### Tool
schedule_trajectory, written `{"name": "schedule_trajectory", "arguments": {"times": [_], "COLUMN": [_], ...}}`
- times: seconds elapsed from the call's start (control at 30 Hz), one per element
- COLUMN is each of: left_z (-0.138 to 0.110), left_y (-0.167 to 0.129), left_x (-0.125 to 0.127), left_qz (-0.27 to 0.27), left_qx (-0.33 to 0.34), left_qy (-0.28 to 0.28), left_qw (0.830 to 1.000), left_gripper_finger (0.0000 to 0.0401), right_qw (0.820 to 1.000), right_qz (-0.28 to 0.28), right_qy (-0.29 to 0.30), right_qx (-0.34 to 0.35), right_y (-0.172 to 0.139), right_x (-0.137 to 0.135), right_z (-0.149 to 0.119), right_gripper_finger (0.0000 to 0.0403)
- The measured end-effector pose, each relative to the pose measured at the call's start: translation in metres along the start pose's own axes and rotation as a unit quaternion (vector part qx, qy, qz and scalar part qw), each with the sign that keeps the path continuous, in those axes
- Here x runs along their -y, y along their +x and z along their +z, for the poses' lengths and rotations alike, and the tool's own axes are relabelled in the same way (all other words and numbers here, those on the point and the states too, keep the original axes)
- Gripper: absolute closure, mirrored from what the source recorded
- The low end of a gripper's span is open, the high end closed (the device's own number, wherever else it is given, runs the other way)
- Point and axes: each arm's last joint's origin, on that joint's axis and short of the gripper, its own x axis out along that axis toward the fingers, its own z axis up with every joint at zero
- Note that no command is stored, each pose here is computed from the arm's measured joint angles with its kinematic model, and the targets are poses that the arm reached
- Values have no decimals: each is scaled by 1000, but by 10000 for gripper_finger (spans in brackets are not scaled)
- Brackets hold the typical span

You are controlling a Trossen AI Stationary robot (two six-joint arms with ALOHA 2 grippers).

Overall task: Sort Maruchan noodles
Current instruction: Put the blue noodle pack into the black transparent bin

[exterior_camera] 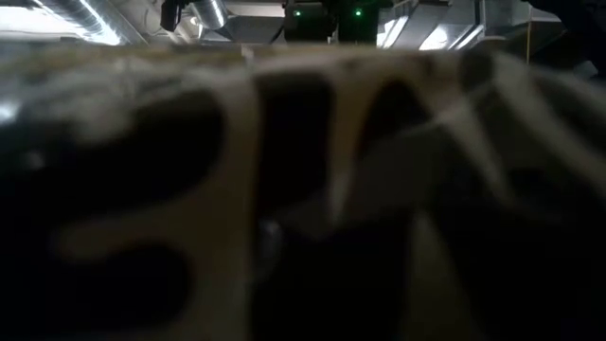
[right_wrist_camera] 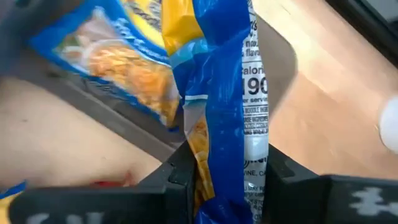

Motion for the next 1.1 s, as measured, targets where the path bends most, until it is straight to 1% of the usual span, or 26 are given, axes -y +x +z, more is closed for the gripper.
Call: {"name": "schedule_trajectory", "arguments": {"times": [0.2,0.47,0.67,0.8,0.9,1.1], "left_z": [0,0,0,0,0,0], "left_y": [0,0,0,0,0,0], "left_x": [0,0,0,1,1,1], "left_qz": [-1,-1,-1,-2,-2,-2], "left_qx": [0,0,1,0,0,0], "left_qy": [0,0,-1,-2,-2,0], "left_qw": [1000,1000,1000,1000,1000,1000], "left_gripper_finger": [234,234,234,234,234,234], "right_qw": [997,990,980,978,977,977], "right_qz": [11,16,14,7,8,11], "right_qy": [78,137,196,208,210,211], "right_qx": [12,-10,-23,-33,-36,-35], "right_y": [-4,-3,2,5,6,6], "right_x": [4,6,15,23,24,23], "right_z": [5,5,12,18,19,19], "right_gripper_finger": [320,320,320,311,300,294]}}
